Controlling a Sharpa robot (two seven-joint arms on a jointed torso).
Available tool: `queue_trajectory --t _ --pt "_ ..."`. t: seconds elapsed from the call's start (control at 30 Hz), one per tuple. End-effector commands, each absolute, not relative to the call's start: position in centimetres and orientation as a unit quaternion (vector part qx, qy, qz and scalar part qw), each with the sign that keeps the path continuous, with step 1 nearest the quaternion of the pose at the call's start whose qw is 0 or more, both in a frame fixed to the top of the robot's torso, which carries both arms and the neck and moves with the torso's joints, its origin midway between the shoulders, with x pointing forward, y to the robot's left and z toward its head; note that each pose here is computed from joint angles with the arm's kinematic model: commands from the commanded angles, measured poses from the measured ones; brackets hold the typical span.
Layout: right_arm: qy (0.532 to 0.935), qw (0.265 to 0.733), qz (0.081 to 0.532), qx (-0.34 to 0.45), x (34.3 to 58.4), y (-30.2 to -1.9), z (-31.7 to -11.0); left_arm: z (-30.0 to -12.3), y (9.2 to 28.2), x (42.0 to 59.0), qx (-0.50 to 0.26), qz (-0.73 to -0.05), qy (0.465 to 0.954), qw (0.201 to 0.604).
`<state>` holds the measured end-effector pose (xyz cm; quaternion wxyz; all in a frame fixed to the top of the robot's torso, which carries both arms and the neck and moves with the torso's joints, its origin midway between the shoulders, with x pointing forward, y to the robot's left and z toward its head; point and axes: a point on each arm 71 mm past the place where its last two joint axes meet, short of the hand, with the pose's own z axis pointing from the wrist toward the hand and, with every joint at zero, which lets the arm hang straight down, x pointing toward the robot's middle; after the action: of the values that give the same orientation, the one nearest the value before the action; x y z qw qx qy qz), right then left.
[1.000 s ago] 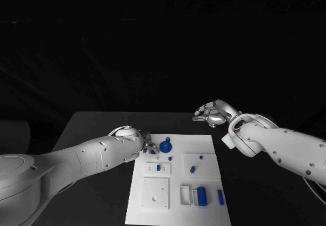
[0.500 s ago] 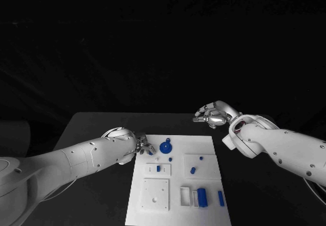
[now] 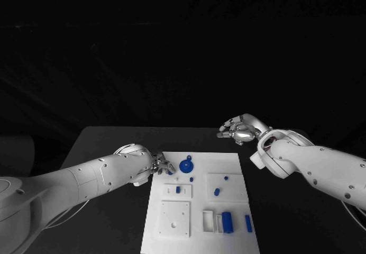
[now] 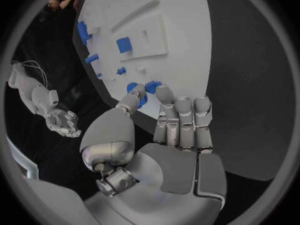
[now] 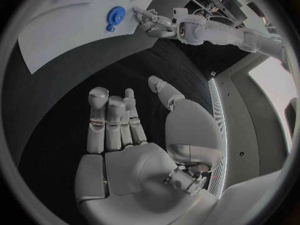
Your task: Assemble the parts on the task board
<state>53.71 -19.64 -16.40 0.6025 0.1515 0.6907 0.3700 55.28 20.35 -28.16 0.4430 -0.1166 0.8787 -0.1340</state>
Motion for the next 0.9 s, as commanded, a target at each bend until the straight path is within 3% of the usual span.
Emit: queue_trajectory --t 0.03,0.9 --pt "0.694 0.598 0.373 0.148 53.65 -19.54 -16.46 -28.36 20.12 55.1 -0.119 -0.144 0.884 0.428" --pt "0.695 0.598 0.372 0.149 53.65 -19.67 -16.53 -28.42 20.71 54.78 -0.126 -0.151 0.887 0.418"
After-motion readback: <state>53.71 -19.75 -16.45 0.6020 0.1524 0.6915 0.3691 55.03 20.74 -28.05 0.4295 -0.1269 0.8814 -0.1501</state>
